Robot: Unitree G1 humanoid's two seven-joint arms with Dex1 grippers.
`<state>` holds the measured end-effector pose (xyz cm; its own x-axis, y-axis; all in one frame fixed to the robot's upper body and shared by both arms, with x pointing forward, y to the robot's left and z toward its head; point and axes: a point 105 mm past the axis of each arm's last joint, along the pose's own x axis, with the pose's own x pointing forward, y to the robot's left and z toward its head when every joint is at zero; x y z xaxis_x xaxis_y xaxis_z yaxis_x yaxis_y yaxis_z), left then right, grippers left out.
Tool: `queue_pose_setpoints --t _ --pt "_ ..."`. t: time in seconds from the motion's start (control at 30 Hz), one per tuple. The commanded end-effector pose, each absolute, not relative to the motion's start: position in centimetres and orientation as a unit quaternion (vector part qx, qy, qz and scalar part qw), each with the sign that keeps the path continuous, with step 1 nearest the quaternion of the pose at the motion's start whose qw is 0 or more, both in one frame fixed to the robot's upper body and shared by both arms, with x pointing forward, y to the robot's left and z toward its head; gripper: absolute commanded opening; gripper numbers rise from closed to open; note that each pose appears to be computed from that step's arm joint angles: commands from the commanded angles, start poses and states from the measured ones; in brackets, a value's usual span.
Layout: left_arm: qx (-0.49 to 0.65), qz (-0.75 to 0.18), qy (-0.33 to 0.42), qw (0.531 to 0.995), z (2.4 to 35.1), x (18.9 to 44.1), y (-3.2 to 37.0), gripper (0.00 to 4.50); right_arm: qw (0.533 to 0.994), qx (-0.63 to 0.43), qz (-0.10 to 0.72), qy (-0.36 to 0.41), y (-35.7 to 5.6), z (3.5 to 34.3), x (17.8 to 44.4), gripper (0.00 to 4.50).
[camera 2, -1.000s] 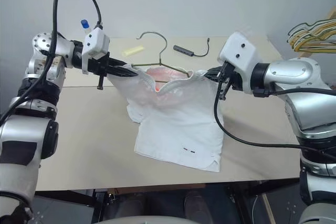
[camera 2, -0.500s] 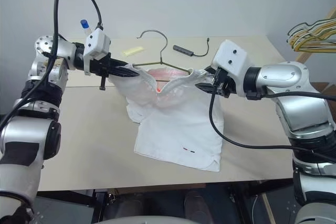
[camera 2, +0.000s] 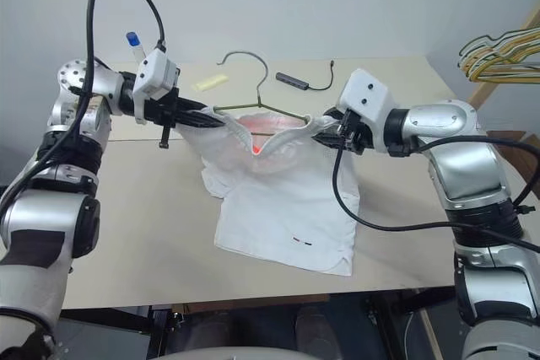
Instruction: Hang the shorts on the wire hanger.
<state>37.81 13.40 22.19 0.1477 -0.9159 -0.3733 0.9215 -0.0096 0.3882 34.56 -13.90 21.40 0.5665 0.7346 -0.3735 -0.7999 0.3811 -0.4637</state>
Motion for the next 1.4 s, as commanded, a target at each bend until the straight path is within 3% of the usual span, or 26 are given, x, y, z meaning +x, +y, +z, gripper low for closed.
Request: queue_pose_setpoints --t 0.03,0.23,0.3,0.43,0.57,0.7,0.9,1.1,1.4 --pt "0.287 -0.651 -0.027 0.702 23.9 37.6 13.2 0.00 0.820 -0.295 0.489 0.034 -13.2 23.0 34.2 2.24" --pt "0.285 -0.651 -0.030 0.703 23.8 37.6 13.3 0.00 0.824 -0.276 0.494 0.041 -13.0 23.1 34.4 0.38" --pt "0.285 -0.652 -0.034 0.702 23.8 37.6 13.3 0.00 0.824 -0.271 0.496 0.042 -13.0 23.0 34.4 0.05" --pt "0.270 -0.639 -0.050 0.719 24.2 38.1 13.1 0.00 0.826 -0.269 0.494 0.043 -13.1 22.6 34.5 0.05" --pt "0.257 -0.648 -0.064 0.714 24.6 37.8 13.2 1.25 0.836 -0.261 0.481 0.042 -13.3 22.6 34.7 0.00" --pt "0.248 -0.613 -0.089 0.745 25.6 38.8 13.2 2.59 0.849 -0.250 0.464 0.042 -13.9 22.7 34.6 0.00" --pt "0.178 -0.553 -0.195 0.790 29.6 39.5 13.5 4.45 0.887 -0.218 0.403 0.059 -16.3 22.4 34.2 0.00" --pt "0.071 -0.491 -0.268 0.826 31.8 39.7 14.6 4.45 0.941 -0.156 0.291 0.075 -20.3 22.6 33.2 0.00" --pt "-0.001 -0.574 -0.242 0.782 27.6 35.4 12.1 4.45 0.977 -0.105 0.084 0.168 -28.4 22.1 30.0 0.00"
